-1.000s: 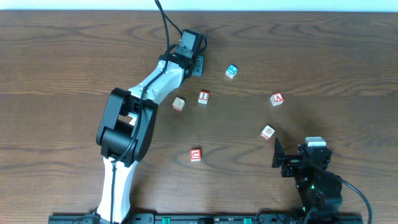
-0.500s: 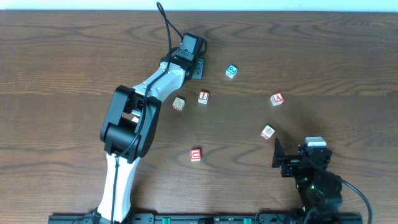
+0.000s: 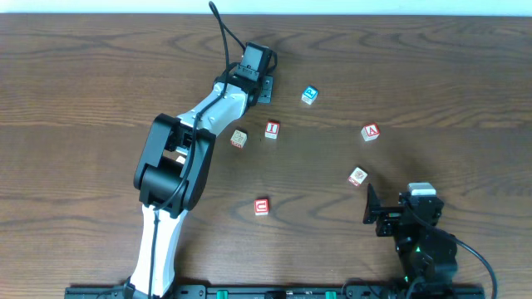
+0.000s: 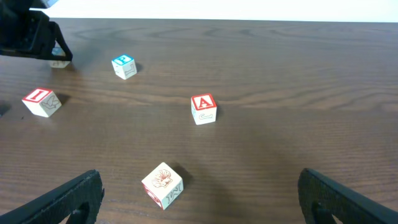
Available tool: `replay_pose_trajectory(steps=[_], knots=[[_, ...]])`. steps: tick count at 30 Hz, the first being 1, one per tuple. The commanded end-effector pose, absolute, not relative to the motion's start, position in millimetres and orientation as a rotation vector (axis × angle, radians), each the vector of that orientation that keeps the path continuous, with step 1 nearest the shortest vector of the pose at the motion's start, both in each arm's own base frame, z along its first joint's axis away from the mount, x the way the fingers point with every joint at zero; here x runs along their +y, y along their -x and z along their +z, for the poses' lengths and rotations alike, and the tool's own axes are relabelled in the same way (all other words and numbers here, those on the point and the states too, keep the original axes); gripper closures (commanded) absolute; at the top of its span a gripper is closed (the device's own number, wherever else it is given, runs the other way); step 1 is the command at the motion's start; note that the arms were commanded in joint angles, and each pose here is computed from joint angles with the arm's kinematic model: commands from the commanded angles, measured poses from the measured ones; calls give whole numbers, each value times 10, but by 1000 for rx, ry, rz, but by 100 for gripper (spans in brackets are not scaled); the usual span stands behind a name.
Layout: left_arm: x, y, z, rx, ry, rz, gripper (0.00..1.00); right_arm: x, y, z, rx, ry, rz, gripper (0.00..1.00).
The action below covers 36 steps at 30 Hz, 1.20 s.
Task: Spell out Ai2
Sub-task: 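Lower and close the left gripper on the blue '2' block, lift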
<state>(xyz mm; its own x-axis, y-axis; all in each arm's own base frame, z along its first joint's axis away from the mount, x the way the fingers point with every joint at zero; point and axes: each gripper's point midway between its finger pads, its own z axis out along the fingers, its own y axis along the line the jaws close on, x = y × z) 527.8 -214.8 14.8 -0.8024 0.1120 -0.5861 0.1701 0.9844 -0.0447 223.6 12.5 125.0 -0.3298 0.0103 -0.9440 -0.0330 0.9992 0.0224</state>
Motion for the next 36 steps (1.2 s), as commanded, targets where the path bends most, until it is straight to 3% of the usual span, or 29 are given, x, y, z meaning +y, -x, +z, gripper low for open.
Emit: replay_pose_trajectory(steps=[1,10,22,36], knots=[[-2122,-5329,165,2502,-182,-126,54,92,-2237,1245,1905,-11,45,1],[-2116,-5331,166,2491,-274,-90,59,92,-2237,1245,1905,-11,45,1],[-2119,-5330,166,2411,-677,45,60,92,-2237,1245,1905,-11,45,1],[-2128,-5325,164,2292,-1029,158,55,92,-2237,1245,1905,-11,45,1]])
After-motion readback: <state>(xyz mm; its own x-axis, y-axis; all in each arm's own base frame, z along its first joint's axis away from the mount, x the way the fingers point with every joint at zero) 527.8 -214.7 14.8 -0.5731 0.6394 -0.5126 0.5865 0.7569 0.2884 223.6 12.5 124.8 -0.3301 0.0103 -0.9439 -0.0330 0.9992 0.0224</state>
